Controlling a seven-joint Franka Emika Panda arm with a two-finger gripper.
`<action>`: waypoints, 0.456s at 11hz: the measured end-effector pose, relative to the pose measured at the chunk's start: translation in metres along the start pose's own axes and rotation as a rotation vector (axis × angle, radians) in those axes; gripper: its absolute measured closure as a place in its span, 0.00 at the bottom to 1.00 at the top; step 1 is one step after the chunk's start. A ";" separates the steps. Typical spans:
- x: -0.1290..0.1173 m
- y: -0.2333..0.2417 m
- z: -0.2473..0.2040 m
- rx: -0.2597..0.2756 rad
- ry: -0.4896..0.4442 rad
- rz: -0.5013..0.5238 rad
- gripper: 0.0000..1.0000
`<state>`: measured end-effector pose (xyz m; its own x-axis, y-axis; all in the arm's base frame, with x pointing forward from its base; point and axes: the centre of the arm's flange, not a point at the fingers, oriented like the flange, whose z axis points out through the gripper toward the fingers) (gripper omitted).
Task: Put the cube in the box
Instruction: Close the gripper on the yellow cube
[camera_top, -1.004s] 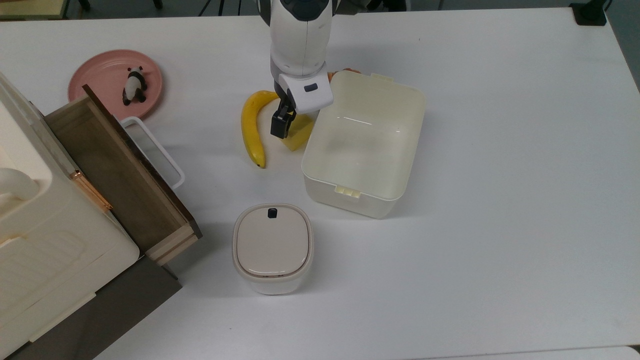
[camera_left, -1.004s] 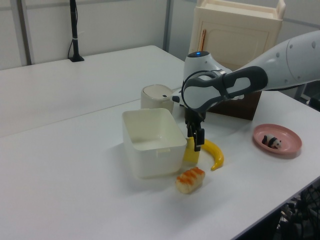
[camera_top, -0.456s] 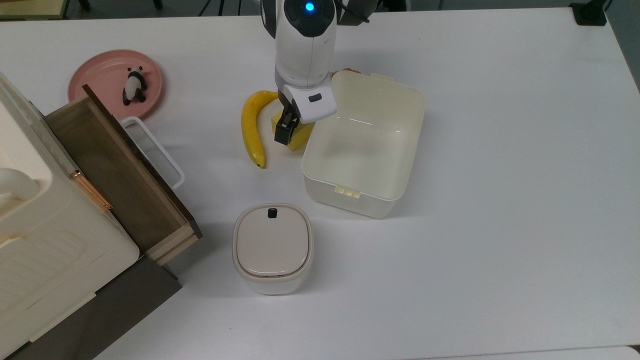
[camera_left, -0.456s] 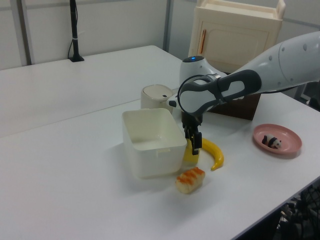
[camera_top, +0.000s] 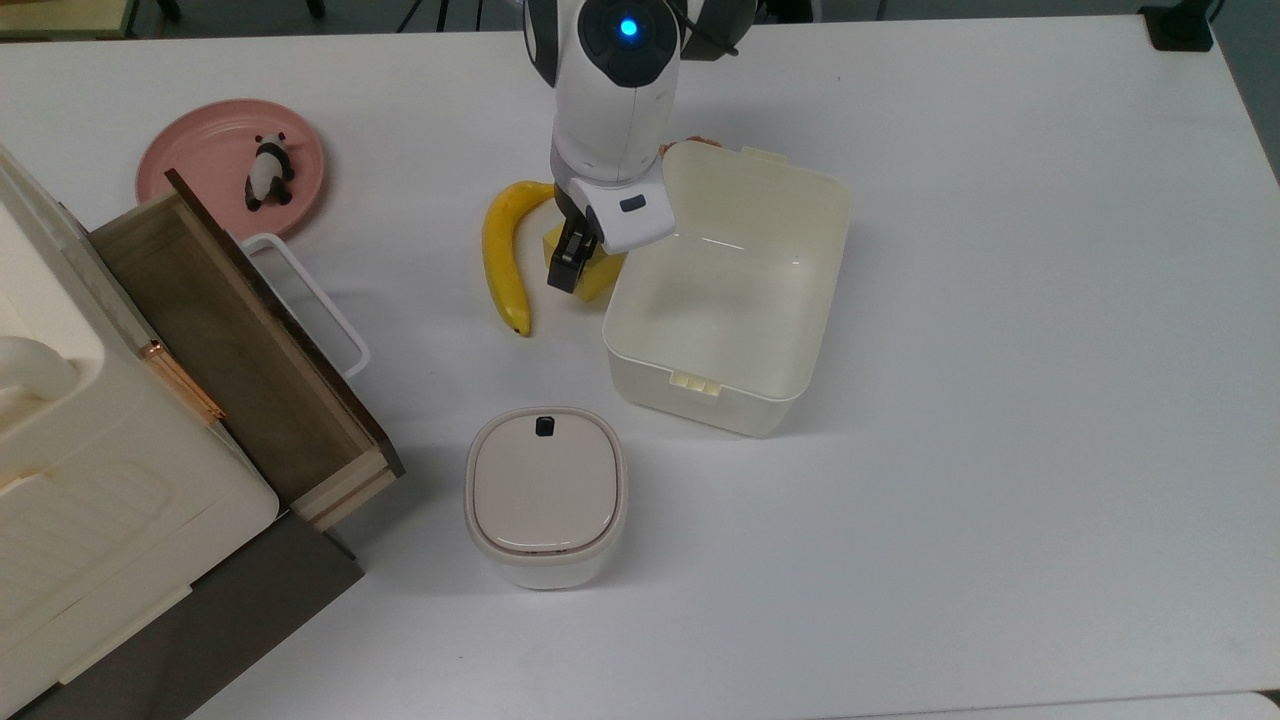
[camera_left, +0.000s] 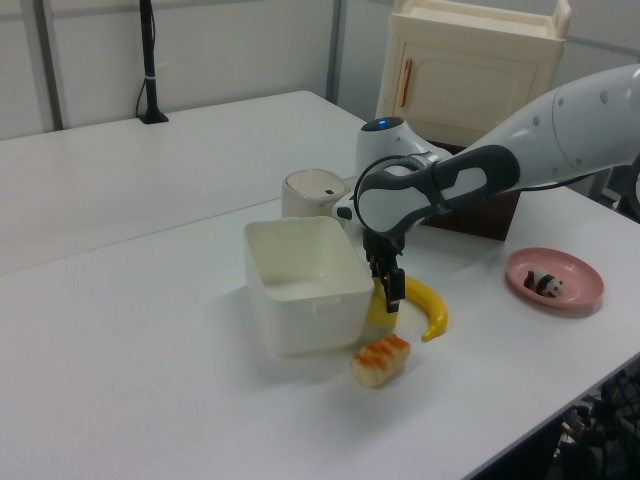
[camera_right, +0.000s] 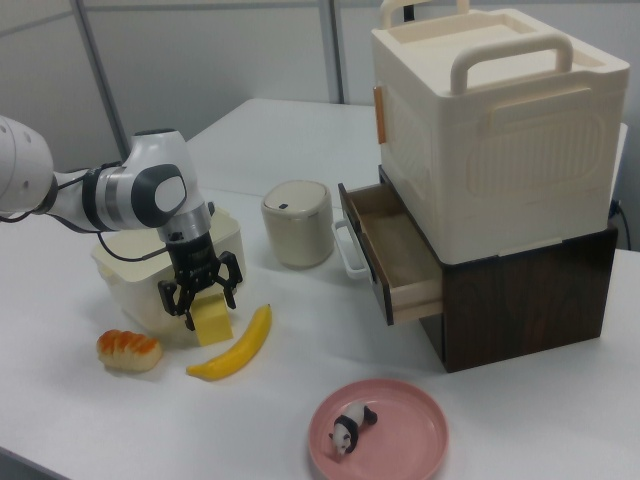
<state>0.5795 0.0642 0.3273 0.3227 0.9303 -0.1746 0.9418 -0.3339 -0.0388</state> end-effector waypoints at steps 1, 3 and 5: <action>0.000 0.000 0.001 -0.005 -0.010 -0.008 0.18; 0.000 0.001 -0.002 -0.012 -0.011 -0.010 0.43; 0.000 0.002 -0.002 -0.012 -0.012 -0.010 0.43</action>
<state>0.5816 0.0642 0.3289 0.3121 0.9317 -0.1856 0.9461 -0.3226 -0.0285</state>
